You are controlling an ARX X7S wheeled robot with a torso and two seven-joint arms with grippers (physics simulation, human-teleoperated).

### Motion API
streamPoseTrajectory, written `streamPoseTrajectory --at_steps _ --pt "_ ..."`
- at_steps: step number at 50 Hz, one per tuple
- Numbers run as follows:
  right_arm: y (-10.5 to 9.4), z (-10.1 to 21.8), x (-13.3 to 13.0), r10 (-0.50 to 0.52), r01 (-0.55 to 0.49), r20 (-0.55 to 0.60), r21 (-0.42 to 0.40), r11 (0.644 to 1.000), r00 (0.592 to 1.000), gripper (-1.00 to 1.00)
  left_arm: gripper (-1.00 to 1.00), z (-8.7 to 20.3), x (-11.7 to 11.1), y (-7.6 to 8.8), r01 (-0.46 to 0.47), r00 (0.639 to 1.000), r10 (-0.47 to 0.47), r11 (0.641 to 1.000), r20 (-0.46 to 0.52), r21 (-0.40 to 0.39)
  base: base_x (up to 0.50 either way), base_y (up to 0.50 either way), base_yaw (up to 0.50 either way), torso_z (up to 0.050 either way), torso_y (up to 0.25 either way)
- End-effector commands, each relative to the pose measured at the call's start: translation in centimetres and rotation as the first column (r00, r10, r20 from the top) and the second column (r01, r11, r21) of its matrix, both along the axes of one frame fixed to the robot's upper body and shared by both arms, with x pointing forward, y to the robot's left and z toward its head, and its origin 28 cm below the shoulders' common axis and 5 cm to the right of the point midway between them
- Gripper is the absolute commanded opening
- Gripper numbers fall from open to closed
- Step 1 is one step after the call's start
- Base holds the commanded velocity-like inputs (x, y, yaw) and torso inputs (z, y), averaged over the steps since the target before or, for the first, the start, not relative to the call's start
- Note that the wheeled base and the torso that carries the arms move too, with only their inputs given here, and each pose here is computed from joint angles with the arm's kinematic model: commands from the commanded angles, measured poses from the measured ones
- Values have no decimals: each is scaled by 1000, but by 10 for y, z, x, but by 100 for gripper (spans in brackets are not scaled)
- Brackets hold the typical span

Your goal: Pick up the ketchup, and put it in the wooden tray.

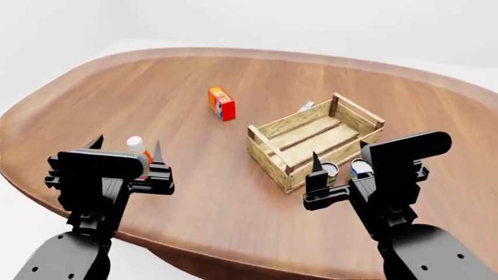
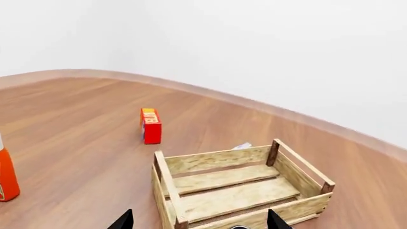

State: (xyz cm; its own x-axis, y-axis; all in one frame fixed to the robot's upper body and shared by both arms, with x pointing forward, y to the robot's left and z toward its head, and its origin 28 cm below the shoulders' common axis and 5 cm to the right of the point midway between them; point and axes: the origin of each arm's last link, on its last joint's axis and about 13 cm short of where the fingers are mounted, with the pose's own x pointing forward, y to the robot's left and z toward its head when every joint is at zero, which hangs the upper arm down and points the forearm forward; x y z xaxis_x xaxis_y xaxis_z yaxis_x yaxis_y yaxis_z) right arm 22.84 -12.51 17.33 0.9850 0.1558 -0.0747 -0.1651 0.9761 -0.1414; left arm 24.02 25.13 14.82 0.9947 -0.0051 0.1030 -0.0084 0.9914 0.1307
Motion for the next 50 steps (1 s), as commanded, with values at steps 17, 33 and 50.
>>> streamPoseTrajectory --at_steps 17,33,50 --pt "-1 6 -2 7 -7 15 -3 1000 1000 100 100 14 4 3 -14 1000 14 1000 26 8 417 91 0 0 0" --pt "1 6 -2 7 -7 14 -5 1000 1000 100 100 14 3 5 -19 999 19 1000 30 7 416 90 0 0 1" --pt "2 6 -3 7 -7 20 -9 1000 1000 100 100 11 2 7 -11 999 10 1000 35 7 269 58 0 0 1"
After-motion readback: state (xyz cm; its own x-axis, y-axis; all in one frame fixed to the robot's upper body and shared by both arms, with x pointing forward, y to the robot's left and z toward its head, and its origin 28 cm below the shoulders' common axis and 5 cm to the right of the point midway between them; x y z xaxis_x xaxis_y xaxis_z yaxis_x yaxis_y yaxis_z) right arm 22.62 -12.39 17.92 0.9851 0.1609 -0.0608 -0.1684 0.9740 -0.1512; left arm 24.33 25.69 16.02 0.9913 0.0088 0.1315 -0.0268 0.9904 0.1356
